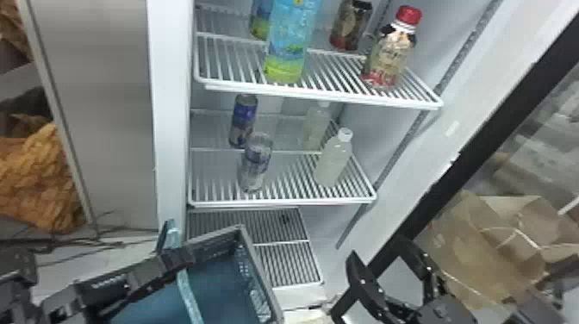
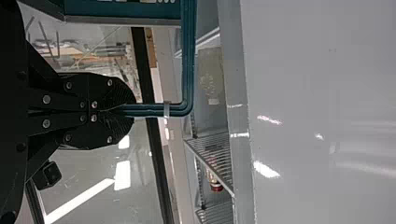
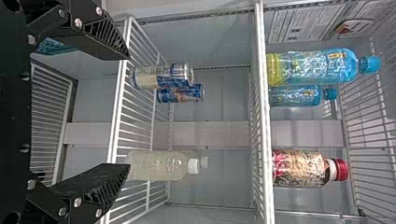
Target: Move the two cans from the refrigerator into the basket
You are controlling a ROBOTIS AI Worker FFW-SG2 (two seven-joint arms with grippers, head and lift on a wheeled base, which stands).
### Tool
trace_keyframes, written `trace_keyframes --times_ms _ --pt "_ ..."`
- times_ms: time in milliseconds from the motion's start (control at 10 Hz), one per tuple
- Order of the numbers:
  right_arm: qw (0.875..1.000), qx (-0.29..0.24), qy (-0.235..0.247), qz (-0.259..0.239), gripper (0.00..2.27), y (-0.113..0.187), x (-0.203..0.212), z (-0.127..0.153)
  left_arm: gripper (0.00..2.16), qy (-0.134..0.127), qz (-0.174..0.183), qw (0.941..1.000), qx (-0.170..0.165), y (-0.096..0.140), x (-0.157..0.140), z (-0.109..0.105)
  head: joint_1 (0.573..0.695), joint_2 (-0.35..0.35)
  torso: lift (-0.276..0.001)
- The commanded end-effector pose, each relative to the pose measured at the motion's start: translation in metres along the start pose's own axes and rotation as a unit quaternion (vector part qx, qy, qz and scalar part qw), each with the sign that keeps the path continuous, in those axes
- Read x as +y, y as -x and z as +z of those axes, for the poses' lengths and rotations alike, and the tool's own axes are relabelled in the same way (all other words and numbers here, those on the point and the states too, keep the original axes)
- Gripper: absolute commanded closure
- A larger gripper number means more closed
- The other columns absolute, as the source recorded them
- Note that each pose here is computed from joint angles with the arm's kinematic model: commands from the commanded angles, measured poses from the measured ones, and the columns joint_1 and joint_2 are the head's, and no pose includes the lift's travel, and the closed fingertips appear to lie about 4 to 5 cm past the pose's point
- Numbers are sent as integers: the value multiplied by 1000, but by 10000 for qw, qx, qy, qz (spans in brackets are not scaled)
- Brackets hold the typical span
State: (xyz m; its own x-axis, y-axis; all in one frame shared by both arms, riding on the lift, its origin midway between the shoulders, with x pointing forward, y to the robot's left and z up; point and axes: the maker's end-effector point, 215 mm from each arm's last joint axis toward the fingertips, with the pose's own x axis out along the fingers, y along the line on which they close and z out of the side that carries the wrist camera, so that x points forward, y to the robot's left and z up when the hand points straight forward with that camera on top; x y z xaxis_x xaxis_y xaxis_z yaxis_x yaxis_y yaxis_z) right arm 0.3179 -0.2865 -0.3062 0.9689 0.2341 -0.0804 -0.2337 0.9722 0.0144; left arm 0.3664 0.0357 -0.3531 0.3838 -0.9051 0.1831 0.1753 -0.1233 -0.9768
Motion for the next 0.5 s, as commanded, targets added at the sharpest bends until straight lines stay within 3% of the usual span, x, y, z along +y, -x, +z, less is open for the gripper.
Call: trace_keyframes --times_ms 0,400 --pt "10000 -35 53 -24 236 -10 -5 -4 1210 1 -2 10000 0 0 0 0 695 -350 -219" --pt "9997 -197 -63 142 234 -43 0 -9 1210 -6 9 10000 -7 1 0 1 695 -350 -219"
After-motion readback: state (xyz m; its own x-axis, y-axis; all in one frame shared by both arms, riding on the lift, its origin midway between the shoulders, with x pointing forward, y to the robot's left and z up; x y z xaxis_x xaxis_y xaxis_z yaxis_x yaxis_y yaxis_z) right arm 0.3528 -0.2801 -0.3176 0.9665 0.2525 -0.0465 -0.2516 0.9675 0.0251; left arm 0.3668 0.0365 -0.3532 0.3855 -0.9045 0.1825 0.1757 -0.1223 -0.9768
